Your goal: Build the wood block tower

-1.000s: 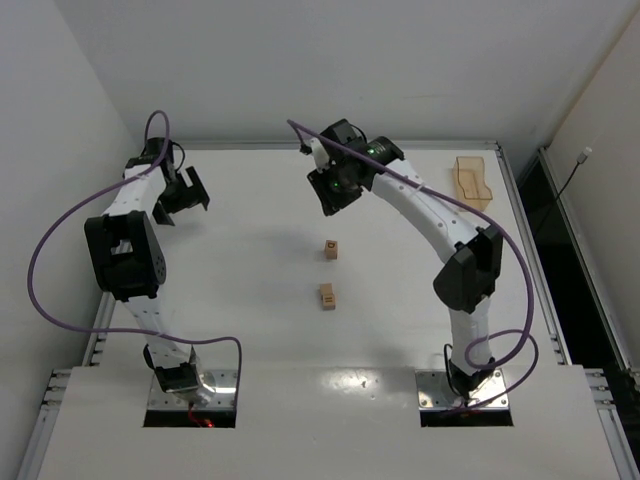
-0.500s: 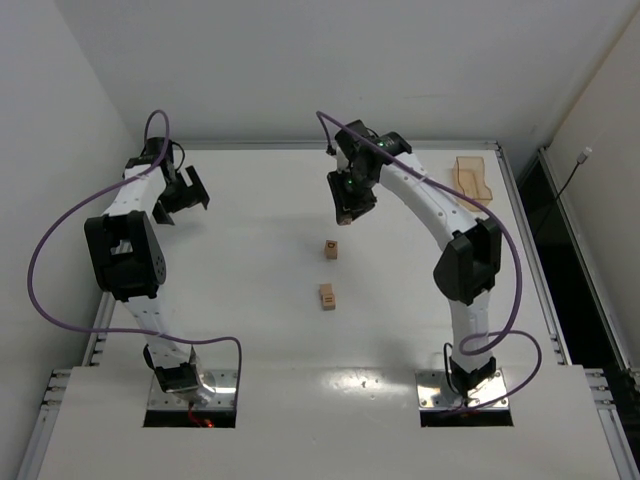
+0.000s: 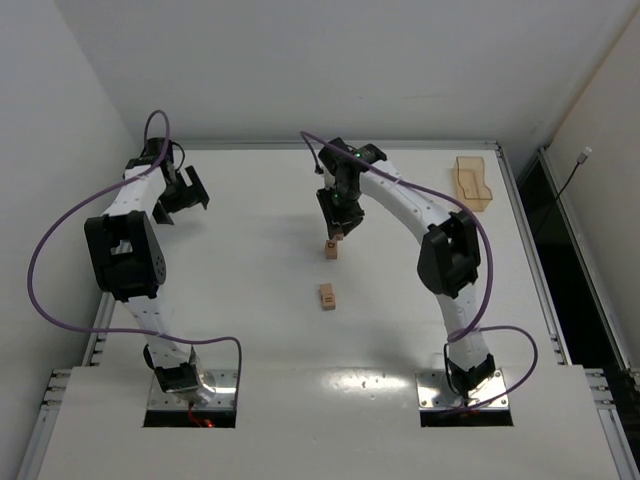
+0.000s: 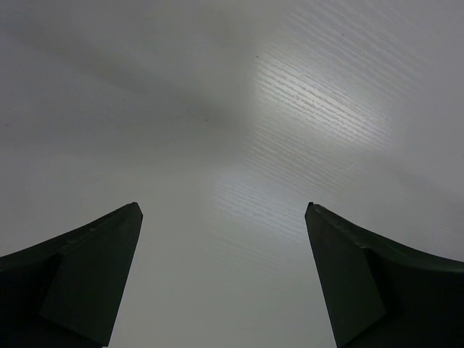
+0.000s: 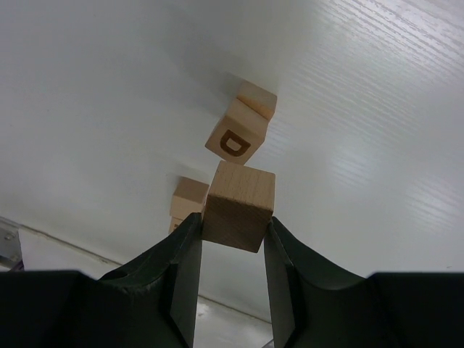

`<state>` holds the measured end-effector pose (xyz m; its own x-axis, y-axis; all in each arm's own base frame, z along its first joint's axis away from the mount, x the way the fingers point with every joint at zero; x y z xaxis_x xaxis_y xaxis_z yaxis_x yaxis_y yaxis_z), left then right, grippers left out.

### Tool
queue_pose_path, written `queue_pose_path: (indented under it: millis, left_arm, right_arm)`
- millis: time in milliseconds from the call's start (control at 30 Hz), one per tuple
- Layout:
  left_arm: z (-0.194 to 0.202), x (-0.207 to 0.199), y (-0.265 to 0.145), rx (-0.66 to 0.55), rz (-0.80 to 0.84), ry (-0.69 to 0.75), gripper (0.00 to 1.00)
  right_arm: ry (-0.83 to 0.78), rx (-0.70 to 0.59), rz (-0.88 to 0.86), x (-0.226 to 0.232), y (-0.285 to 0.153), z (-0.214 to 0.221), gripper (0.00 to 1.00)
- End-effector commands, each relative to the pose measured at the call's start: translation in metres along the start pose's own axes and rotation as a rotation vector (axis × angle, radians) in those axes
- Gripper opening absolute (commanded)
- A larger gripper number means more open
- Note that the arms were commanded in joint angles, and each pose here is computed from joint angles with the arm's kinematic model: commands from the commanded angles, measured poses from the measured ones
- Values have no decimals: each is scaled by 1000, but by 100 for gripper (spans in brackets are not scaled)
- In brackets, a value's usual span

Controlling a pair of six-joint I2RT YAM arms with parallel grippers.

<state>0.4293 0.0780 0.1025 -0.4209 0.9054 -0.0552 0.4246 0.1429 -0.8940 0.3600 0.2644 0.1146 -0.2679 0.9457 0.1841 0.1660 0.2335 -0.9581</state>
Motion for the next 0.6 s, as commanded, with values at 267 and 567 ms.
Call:
queue_pose_path:
  millis: [267,567]
  left_arm:
    - [-12,2,-14,-53,17,-33,94]
    - [-11,6,-10,-44,10,-40,94]
  right_arm:
    - [14,-20,-24,10,3,-9,0]
    - [4,-1,-50,14,12,-9,0]
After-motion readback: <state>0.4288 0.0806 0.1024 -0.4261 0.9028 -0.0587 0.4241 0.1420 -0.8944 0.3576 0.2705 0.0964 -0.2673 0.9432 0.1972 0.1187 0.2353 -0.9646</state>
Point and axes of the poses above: each gripper's point midway between its finger pads, its own y axis out along the fingers, its own x axis along the line the jaws close on, z = x × y, the point moved 1 cm from there along -y, back along the fingers, and after that the axes turned 6 degrees about y, right-handed, at the moved point
